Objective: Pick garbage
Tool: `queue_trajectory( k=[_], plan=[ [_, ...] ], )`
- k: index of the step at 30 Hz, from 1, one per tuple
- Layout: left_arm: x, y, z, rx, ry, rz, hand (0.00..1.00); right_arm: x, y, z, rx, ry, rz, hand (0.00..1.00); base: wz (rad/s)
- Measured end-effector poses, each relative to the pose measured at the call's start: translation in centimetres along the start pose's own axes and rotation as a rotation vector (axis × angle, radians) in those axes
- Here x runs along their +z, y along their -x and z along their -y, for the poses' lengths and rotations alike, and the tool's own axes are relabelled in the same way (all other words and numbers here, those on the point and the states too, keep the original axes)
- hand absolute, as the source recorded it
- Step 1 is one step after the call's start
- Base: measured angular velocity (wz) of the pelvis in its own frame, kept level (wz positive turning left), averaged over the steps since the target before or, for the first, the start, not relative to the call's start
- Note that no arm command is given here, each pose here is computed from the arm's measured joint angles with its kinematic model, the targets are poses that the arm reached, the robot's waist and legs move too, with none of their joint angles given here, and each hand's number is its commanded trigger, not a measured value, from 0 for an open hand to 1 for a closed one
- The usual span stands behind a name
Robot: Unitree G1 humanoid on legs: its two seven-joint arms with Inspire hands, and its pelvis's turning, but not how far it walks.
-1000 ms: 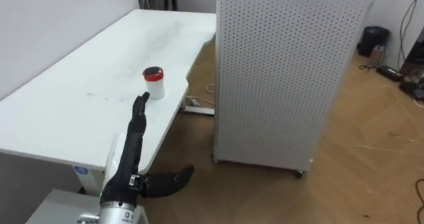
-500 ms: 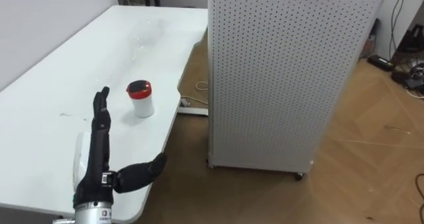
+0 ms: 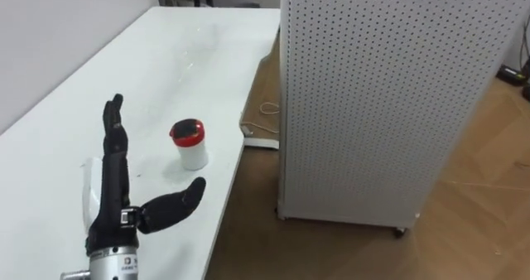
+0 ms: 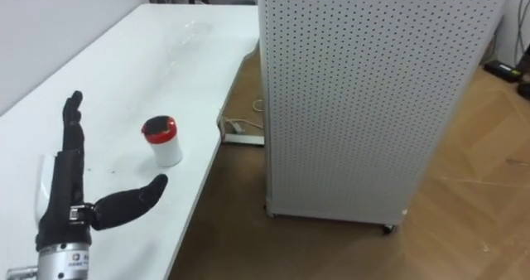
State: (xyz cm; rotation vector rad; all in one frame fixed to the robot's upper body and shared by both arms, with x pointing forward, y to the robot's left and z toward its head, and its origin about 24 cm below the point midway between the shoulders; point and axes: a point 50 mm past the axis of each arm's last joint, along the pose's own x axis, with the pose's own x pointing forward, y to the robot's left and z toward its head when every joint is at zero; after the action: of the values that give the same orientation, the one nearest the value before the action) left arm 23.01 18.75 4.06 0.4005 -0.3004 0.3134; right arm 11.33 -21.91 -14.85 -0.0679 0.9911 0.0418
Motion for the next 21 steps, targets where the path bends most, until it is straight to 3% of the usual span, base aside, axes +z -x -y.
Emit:
queue_trajectory(
  k=[12, 21],
  plan=[
    [-1.4, 1.7, -0.6, -0.005, -0.039, -0.095, 0.0, 0.4, -0.1, 0.0, 0.038, 0.04, 0.0, 1.0, 0.05],
    [-2.2, 2.0, -0.8, 0.038, 0.036, -0.174, 0.0, 0.7, 0.2, -0.9, 0.098, 0.066, 0.039, 1.0, 0.02]
  ],
)
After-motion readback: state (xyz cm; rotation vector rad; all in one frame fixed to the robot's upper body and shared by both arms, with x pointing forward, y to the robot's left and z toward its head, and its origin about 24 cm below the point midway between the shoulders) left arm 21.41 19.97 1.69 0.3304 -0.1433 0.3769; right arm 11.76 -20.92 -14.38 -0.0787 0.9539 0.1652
